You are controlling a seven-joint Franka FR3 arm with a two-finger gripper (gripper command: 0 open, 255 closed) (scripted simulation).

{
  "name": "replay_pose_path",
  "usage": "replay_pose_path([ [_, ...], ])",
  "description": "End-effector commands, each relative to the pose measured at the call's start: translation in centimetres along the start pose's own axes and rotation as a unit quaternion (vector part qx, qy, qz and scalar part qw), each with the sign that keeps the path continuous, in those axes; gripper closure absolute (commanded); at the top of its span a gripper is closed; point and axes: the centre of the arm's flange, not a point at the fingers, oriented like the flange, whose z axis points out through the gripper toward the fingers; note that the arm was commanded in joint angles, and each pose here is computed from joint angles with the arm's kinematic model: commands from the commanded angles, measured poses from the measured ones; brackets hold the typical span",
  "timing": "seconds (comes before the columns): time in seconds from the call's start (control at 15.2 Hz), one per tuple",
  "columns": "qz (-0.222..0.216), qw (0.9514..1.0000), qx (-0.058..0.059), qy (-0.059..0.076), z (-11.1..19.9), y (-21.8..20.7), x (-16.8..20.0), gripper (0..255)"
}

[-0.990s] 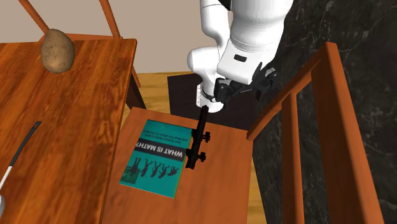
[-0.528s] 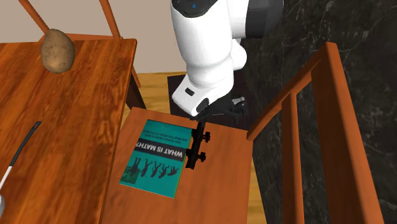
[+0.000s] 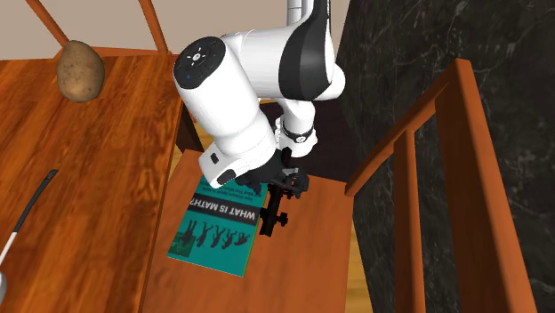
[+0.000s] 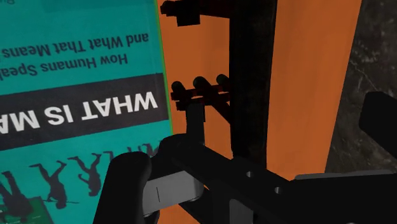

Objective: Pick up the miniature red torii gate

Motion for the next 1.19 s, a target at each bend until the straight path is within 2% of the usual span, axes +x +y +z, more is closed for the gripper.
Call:
replay_pose_path([
  [0.0, 0.003, 1.0000, 0.001, 0.001, 1.2, 0.6, 0.0, 0],
  [0.26, 0.003, 1.0000, 0.001, 0.001, 3.5, 1.2, 0.0, 0],
  [0.4, 0.003, 1.0000, 0.001, 0.001, 3.5, 1.2, 0.0, 0],
  [0.46, 0.003, 1.0000, 0.001, 0.001, 3.4, 1.3, 0.0, 255],
  [1.12, 0.003, 1.0000, 0.001, 0.001, 3.0, 1.1, 0.0, 255],
])
